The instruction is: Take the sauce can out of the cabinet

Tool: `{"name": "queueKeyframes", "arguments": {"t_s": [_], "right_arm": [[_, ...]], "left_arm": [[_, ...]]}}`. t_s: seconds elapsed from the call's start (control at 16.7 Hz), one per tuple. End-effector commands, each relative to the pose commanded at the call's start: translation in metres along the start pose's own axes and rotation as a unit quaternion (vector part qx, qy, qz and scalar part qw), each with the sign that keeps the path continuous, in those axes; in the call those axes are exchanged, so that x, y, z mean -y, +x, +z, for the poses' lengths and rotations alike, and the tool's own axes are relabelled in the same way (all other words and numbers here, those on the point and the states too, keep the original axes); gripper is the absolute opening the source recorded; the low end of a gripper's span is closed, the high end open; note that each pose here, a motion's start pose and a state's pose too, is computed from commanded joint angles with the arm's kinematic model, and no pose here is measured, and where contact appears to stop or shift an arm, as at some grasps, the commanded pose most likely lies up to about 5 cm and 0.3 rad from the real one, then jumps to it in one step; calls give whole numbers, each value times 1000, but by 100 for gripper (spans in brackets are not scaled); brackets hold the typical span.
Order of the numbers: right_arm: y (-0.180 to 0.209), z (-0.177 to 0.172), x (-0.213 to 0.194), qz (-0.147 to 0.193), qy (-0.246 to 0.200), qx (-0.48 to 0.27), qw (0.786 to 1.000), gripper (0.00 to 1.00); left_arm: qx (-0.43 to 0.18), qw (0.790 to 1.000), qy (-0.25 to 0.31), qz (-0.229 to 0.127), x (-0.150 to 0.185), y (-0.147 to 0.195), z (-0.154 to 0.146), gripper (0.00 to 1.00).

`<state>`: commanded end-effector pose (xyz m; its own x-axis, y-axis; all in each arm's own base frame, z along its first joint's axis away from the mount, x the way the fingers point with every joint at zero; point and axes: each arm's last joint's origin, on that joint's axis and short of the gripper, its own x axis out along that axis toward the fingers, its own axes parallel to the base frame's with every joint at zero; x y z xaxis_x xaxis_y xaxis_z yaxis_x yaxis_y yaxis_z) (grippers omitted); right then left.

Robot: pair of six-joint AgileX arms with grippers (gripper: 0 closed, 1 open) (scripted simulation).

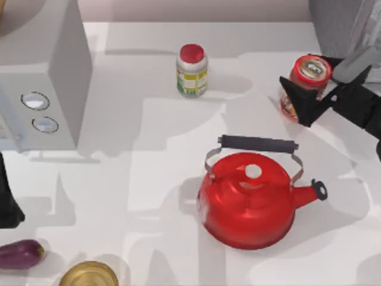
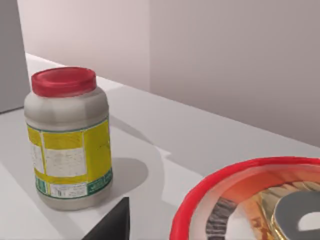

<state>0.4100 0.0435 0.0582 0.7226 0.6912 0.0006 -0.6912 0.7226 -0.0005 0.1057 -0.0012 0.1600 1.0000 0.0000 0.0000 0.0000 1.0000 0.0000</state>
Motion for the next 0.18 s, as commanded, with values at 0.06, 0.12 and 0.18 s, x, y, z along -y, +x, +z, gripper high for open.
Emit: {"name": "queueKeyframes", "arguments": {"t_s": [0.06,0.12,0.18], "right_arm": [[0,0,0,0,0,0,1000,100],[0,0,0,0,0,0,1000,100],[0,0,0,0,0,0,1000,100]], "left_arm": [[0,1000,0,0,0,0,0,100],[0,1000,0,0,0,0,0,100],[0,1000,0,0,0,0,0,100]]}}
